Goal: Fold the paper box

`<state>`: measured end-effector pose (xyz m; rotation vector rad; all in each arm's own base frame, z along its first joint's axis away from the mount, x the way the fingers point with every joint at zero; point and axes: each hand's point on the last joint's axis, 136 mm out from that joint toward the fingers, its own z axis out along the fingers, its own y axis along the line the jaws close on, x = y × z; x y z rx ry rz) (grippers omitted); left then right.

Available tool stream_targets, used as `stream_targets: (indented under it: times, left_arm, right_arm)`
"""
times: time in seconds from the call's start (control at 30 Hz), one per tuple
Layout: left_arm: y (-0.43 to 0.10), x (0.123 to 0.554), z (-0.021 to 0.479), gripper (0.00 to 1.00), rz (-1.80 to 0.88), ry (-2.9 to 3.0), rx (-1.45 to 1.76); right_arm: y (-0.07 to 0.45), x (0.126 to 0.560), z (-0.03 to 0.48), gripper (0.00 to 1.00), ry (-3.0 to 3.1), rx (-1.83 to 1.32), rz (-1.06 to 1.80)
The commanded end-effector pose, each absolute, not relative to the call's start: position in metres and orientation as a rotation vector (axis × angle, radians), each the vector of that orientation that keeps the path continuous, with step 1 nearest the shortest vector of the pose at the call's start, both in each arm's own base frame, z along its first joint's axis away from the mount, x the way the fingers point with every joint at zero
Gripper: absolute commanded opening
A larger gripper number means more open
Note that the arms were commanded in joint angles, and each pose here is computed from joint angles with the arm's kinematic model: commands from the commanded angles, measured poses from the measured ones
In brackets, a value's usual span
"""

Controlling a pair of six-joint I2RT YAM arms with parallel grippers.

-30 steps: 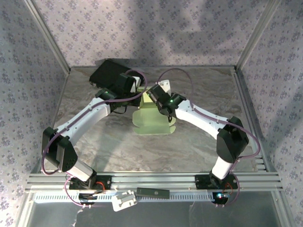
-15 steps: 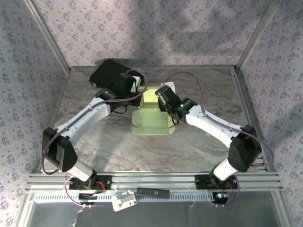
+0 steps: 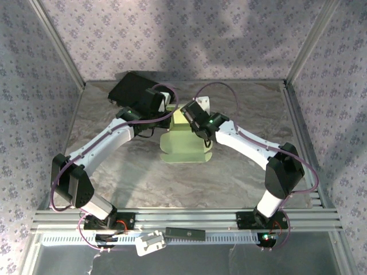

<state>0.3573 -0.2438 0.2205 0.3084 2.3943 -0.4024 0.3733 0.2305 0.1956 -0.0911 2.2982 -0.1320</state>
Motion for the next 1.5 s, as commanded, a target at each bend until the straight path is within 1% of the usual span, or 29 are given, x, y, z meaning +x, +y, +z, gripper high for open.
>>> stream_targets:
  times: [0.0,0.27,0.47,0.7,0.8,1.0,1.1,1.37,1.47]
  left_arm:
    - [-0.258,0.362,0.231,0.0,-0.467,2.323,0.325]
    - [-0.262,0.369,0.224,0.0,-0.469,2.267,0.351]
    - [-0.263,0.374,0.224,0.07,-0.462,2.212,0.367]
    - [-0.261,0.379,0.228,0.09,-0.479,2.154,0.379]
    - [-0.256,0.38,0.23,0.13,-0.477,2.136,0.373]
    - [-0.249,0.382,0.228,0.14,-0.477,2.136,0.367]
    - [-0.25,0.382,0.227,0.16,-0.477,2.137,0.369]
    - [-0.248,0.385,0.223,0.19,-0.456,2.141,0.358]
    - [-0.247,0.387,0.223,0.24,-0.448,2.132,0.352]
  right_arm:
    - [0.234,0.363,0.196,0.0,2.32,-0.109,-0.149]
    - [0.243,0.355,0.195,0.0,2.359,-0.138,-0.065]
    - [0.247,0.35,0.202,0.0,2.371,-0.154,-0.015]
    - [0.25,0.348,0.205,0.0,2.381,-0.169,0.02]
    - [0.25,0.347,0.204,0.0,2.387,-0.172,0.024]
    - [0.25,0.348,0.201,0.0,2.393,-0.171,0.015]
    - [0.248,0.349,0.2,0.0,2.397,-0.165,-0.013]
    - [0.246,0.348,0.199,0.0,2.397,-0.162,-0.061]
    - [0.248,0.348,0.198,0.0,2.398,-0.165,-0.058]
